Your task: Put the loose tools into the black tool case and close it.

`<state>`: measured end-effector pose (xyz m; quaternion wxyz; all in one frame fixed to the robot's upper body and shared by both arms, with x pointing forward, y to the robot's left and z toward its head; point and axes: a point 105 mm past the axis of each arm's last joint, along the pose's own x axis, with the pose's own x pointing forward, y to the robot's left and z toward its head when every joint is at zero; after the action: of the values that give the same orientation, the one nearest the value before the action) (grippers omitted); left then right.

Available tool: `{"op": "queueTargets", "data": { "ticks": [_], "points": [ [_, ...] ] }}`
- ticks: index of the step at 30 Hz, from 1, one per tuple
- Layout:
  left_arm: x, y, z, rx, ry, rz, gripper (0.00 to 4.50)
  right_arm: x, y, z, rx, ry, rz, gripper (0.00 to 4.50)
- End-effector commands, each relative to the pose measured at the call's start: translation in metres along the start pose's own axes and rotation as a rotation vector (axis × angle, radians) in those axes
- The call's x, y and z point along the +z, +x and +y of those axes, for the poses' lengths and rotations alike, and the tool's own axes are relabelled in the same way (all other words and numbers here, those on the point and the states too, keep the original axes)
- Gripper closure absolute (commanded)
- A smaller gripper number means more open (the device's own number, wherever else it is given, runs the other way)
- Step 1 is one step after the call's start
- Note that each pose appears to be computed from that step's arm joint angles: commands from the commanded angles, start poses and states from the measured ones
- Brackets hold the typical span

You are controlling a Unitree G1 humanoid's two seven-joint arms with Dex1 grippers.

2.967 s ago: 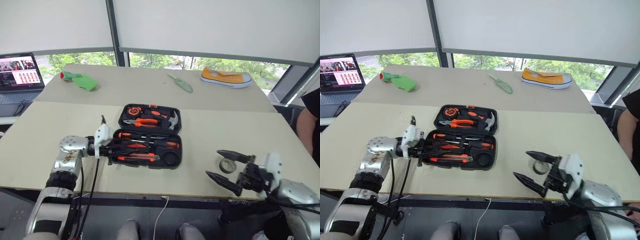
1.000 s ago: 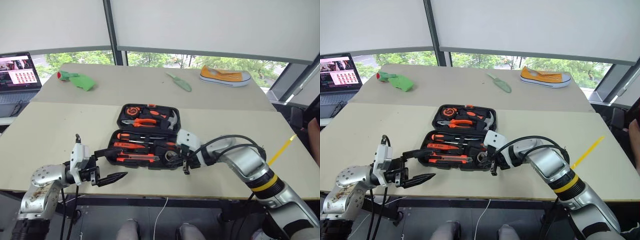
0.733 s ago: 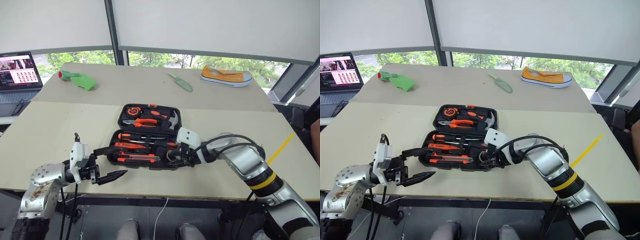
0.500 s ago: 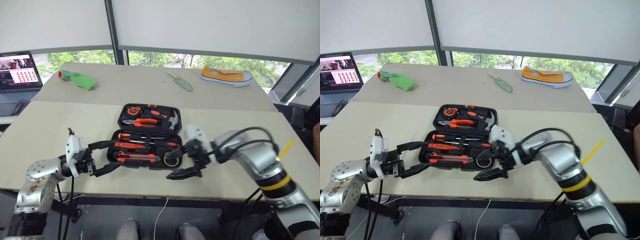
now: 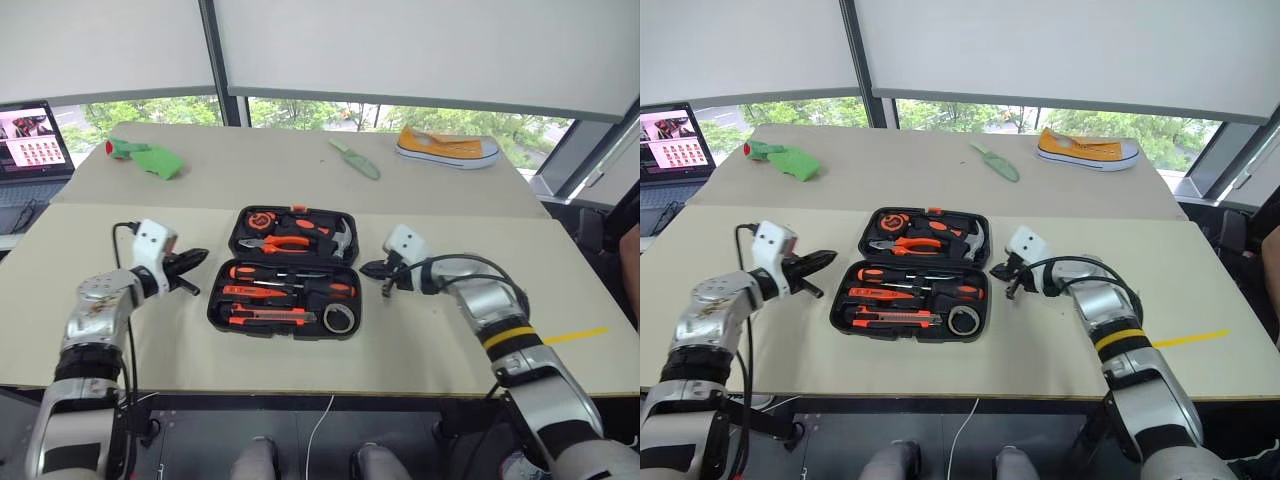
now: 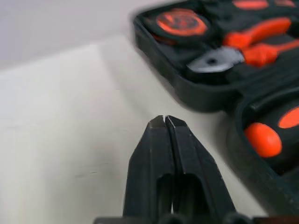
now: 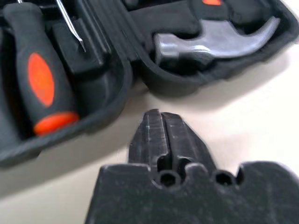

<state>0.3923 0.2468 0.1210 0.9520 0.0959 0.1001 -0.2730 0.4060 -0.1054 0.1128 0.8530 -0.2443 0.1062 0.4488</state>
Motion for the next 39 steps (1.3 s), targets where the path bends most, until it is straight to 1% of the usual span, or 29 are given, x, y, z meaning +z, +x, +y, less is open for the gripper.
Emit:
{"op": "queueTargets", "data": {
  "ticks": [1,3,5,9,13,16,17,18,20,21,23,24,25,26,27,28,29,30,31,32,36,39],
  "points": [
    [0.012,0.009,-0.009,-0.080,0.047,-0.013,4.50,0.013,0.003,-0.004,0.000,-0.059,-0.052,4.45],
    [0.015,0.012,-0.019,-0.145,0.060,-0.027,4.50,0.017,0.002,0.002,0.044,-0.065,-0.082,4.45],
    [0.020,0.013,-0.037,-0.266,0.071,-0.070,4.50,0.019,-0.002,0.010,0.089,-0.073,-0.099,4.45],
    [0.014,0.006,-0.053,-0.371,0.072,-0.050,4.50,0.014,-0.019,0.029,0.165,-0.062,-0.100,4.45],
    [0.003,-0.003,-0.057,-0.370,0.058,-0.022,4.50,0.007,-0.035,0.040,0.156,-0.044,-0.086,4.45],
    [0.002,-0.010,-0.053,-0.335,-0.025,-0.024,4.50,0.003,-0.043,0.030,0.062,-0.054,-0.098,4.45],
    [0.002,-0.012,-0.049,-0.304,-0.028,-0.018,4.50,0.002,-0.047,0.025,0.031,-0.047,-0.104,4.45],
    [0.001,-0.015,-0.044,-0.280,-0.033,-0.001,4.24,-0.002,-0.052,0.021,0.015,0.003,-0.088,4.49],
    [0.006,-0.022,-0.036,-0.265,-0.041,-0.001,3.75,0.001,-0.063,0.017,0.009,0.026,-0.100,3.87],
    [0.009,-0.025,-0.034,-0.268,-0.051,-0.006,3.43,0.002,-0.067,0.017,0.015,0.030,-0.098,3.70],
    [0.015,-0.032,-0.022,-0.226,-0.106,0.014,2.69,0.013,-0.075,0.013,0.007,0.086,-0.134,3.03],
    [0.011,-0.034,-0.015,-0.182,-0.162,0.082,2.32,0.007,-0.079,0.007,-0.037,0.168,-0.058,2.65],
    [0.006,-0.036,-0.009,-0.143,-0.199,0.154,2.00,-0.003,-0.082,0.002,-0.088,0.210,0.065,2.30],
    [0.009,-0.036,-0.009,-0.148,-0.233,0.174,1.68,-0.004,-0.084,0.000,-0.102,0.290,0.126,2.02],
    [0.014,-0.035,-0.010,-0.163,-0.259,0.176,1.30,0.004,-0.083,0.001,-0.092,0.362,0.118,1.63],
    [0.022,-0.032,-0.013,-0.183,-0.296,0.163,1.05,0.013,-0.082,0.001,-0.068,0.407,0.109,1.36],
    [0.030,-0.028,-0.014,-0.193,-0.329,0.144,0.69,0.020,-0.079,0.002,-0.049,0.455,0.103,1.00],
    [0.034,-0.022,-0.013,-0.178,-0.364,0.140,0.24,0.023,-0.077,-0.001,-0.057,0.494,0.112,0.59],
    [0.037,-0.017,-0.014,-0.171,-0.386,0.150,0.02,0.023,-0.073,-0.005,-0.080,0.535,0.130,0.34],
    [0.038,-0.013,-0.014,-0.165,-0.397,0.160,0.00,0.023,-0.071,-0.008,-0.096,0.563,0.142,0.08],
    [0.036,0.007,-0.019,-0.142,-0.375,0.232,0.00,0.028,-0.054,-0.016,-0.112,0.649,0.159,0.08],
    [0.033,0.016,-0.015,-0.093,-0.357,0.262,0.00,0.023,-0.045,-0.020,-0.135,0.666,0.193,0.08]
  ]
}}
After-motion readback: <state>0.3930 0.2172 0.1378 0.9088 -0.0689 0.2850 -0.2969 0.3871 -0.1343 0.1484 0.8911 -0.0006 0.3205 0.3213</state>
